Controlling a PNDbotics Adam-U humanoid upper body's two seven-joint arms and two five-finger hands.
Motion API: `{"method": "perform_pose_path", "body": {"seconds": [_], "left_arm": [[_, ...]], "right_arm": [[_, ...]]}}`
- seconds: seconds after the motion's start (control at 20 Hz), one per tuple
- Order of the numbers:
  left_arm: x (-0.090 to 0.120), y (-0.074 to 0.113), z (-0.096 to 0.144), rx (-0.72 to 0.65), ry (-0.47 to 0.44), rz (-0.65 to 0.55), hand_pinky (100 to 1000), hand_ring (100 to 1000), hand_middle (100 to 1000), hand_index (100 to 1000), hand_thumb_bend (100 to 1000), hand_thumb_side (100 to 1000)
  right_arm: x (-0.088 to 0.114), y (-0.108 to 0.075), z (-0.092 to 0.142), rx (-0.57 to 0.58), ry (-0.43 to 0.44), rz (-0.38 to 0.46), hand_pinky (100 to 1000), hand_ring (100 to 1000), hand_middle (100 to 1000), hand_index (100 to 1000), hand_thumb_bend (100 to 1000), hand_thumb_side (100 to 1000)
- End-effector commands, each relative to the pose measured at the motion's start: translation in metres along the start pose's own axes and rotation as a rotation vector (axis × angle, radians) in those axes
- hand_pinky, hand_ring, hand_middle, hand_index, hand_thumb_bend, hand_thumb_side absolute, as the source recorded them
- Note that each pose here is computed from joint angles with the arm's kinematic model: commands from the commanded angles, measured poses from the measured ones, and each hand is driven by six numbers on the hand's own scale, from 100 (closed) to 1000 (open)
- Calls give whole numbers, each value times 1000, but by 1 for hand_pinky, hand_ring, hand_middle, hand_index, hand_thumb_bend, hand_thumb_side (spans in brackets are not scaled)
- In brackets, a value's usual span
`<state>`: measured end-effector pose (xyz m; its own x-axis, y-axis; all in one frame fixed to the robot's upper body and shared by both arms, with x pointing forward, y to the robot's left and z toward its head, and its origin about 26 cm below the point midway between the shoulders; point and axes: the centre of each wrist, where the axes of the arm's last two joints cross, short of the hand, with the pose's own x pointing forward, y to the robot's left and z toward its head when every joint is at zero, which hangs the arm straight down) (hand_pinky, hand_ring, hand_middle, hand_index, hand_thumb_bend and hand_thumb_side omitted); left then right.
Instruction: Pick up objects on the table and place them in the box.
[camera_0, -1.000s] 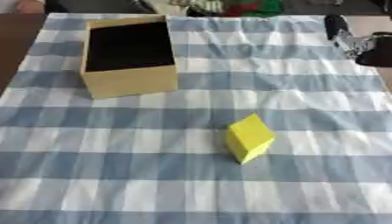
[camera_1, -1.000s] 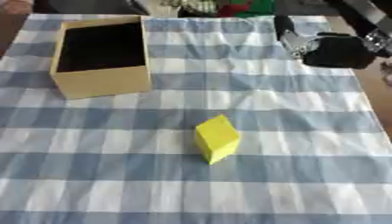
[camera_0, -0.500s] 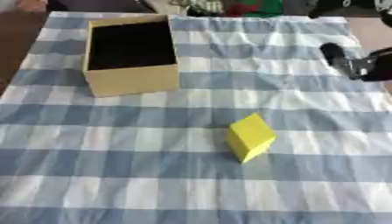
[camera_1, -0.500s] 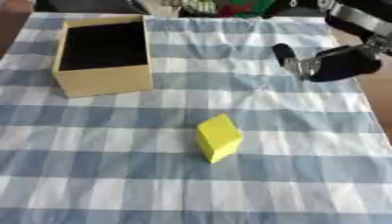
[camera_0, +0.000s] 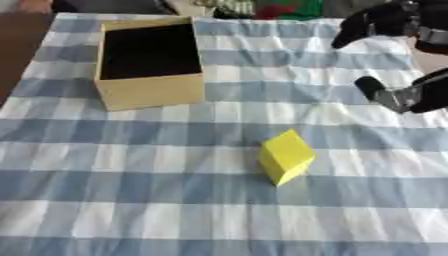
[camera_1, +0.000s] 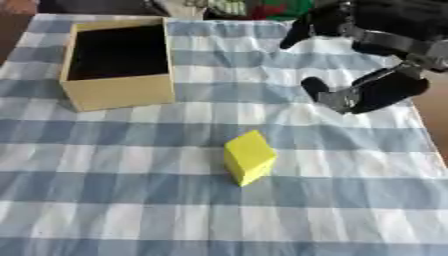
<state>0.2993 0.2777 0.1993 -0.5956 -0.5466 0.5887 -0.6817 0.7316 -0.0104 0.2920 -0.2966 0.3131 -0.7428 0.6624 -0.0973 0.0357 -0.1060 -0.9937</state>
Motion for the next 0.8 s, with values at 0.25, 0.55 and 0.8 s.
{"method": "perform_pose_path", "body": {"seconds": [0.25, 0.55, 0.8], "left_arm": [[5, 2, -6, -7, -32, 7, 960, 697, 518, 717, 100, 264], [5, 2, -7, -10, -32, 10, 959, 697, 518, 717, 100, 264], [6, 1, -7, -12, -33, 13, 959, 698, 518, 717, 100, 263]], "right_arm": [[7, -13, -2, 96, 5, 63, 916, 966, 849, 936, 181, 496], [12, -15, -10, 167, -1, 68, 931, 990, 854, 952, 284, 592], [16, -15, -17, 220, 6, 75, 942, 1000, 856, 966, 311, 632]]}}
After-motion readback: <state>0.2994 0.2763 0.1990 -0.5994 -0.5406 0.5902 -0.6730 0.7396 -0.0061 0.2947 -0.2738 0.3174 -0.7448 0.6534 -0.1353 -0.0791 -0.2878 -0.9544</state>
